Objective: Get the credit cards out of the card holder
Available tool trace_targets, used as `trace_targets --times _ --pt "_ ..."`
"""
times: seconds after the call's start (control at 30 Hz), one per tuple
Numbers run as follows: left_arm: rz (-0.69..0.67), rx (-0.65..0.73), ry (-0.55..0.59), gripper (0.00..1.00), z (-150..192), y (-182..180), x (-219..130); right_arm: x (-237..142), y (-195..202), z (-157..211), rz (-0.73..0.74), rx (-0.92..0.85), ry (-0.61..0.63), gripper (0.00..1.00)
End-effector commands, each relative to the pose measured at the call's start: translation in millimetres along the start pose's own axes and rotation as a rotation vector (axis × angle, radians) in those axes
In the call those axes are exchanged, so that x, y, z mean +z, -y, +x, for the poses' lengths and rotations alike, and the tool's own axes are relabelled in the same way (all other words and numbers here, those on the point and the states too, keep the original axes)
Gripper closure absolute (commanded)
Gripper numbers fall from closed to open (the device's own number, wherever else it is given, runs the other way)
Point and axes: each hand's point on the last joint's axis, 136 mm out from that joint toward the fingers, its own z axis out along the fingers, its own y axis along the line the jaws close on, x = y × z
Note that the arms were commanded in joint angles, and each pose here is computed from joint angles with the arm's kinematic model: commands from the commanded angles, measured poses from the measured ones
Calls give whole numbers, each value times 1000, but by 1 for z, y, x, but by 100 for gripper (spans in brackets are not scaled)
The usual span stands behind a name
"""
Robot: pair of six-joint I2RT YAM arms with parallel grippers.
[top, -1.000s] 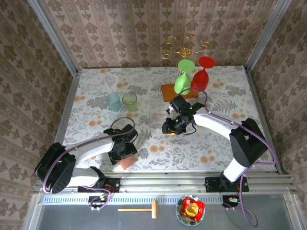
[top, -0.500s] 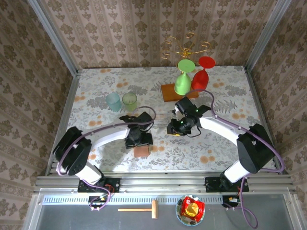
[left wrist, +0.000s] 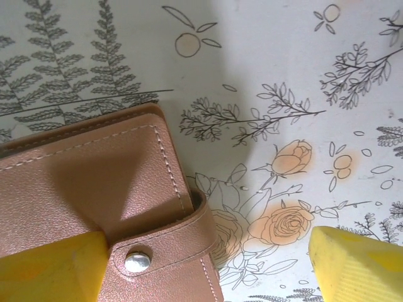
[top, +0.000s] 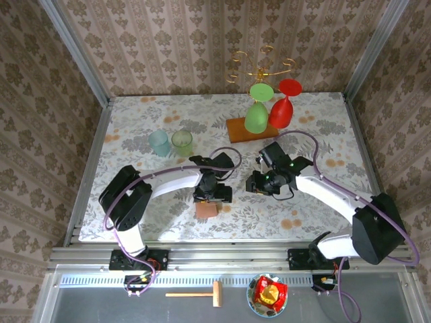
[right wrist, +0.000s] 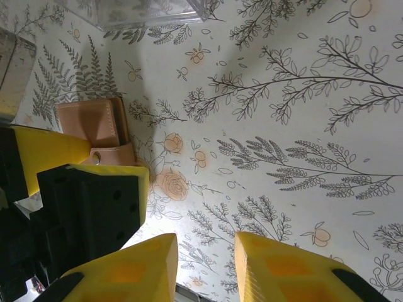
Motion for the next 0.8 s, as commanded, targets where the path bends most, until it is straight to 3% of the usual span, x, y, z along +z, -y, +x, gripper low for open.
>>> trace_targets --times 0.0,0.3,0.77 --pt "14 36 18 16 -1 1 -10 0 4 4 4 47 12 71" --pt "94 -83 141 20 -6 -32 -38 22 -17 11 26 78 -25 72" --pt "304 -318 197 29 -3 -99 -32 72 -78 25 197 -33 -68 76"
